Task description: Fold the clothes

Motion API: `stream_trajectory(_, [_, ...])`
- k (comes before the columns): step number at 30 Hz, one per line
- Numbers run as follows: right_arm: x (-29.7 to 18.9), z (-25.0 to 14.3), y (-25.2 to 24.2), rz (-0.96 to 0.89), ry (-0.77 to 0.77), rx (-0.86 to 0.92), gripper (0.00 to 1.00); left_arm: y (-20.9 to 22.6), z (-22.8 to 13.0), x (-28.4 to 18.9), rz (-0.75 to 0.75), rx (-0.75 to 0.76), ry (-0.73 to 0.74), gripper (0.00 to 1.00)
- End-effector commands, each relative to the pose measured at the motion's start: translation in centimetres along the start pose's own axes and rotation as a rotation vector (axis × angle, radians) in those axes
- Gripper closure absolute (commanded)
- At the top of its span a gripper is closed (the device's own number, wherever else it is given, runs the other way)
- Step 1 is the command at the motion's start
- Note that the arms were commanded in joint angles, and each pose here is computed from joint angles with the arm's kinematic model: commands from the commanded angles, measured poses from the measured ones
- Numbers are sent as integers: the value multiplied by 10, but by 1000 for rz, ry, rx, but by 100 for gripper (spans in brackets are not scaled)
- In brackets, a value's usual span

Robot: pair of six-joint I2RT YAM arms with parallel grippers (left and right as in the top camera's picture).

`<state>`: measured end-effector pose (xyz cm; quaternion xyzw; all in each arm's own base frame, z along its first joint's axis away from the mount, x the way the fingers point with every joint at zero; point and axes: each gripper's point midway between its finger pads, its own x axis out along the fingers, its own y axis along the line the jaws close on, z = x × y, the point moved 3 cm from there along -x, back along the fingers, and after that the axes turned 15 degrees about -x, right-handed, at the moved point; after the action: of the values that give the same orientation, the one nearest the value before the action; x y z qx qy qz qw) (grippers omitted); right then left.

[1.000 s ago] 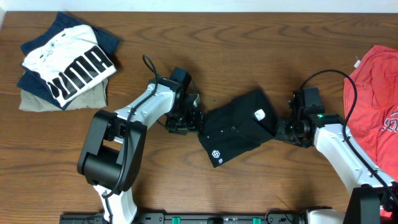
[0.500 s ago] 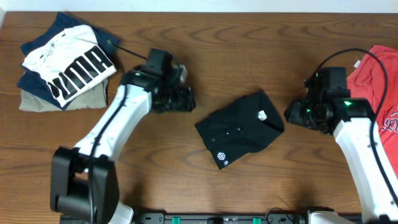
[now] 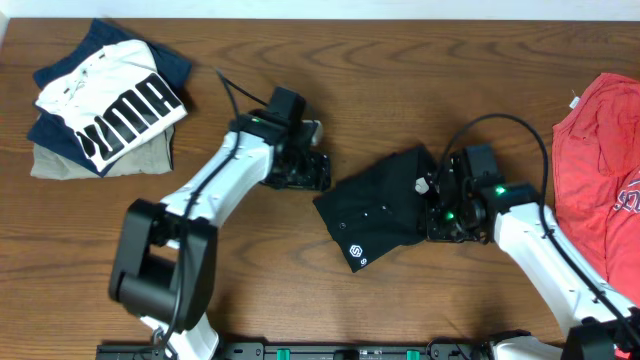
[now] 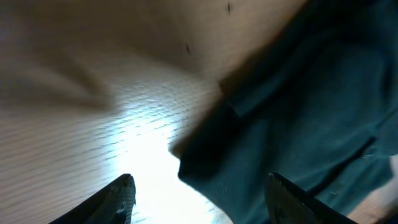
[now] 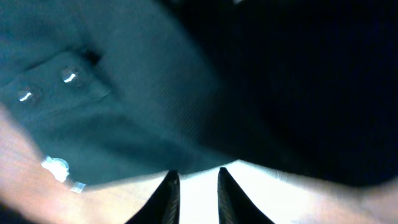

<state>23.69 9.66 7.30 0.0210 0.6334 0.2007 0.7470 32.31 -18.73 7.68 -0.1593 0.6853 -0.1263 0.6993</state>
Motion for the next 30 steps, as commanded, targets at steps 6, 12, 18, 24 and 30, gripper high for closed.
stream_trajectory(6, [19,16,-30,-180,-158,26,84,7,-33,37,88,5,172,32])
stream_trajectory(12, [6,58,-44,-295,-373,-7,99,19,-61,31,158,-43,300,32])
stream_trajectory(18, [3,70,-40,-278,-427,-34,92,21,-70,16,174,-61,324,32])
stream_trajectory(24, [-10,55,-18,-151,-378,-51,78,19,-46,-24,141,-44,145,32])
stream_trajectory(30, [-43,39,-6,-141,-408,-59,71,12,-4,-48,60,-18,-81,22])
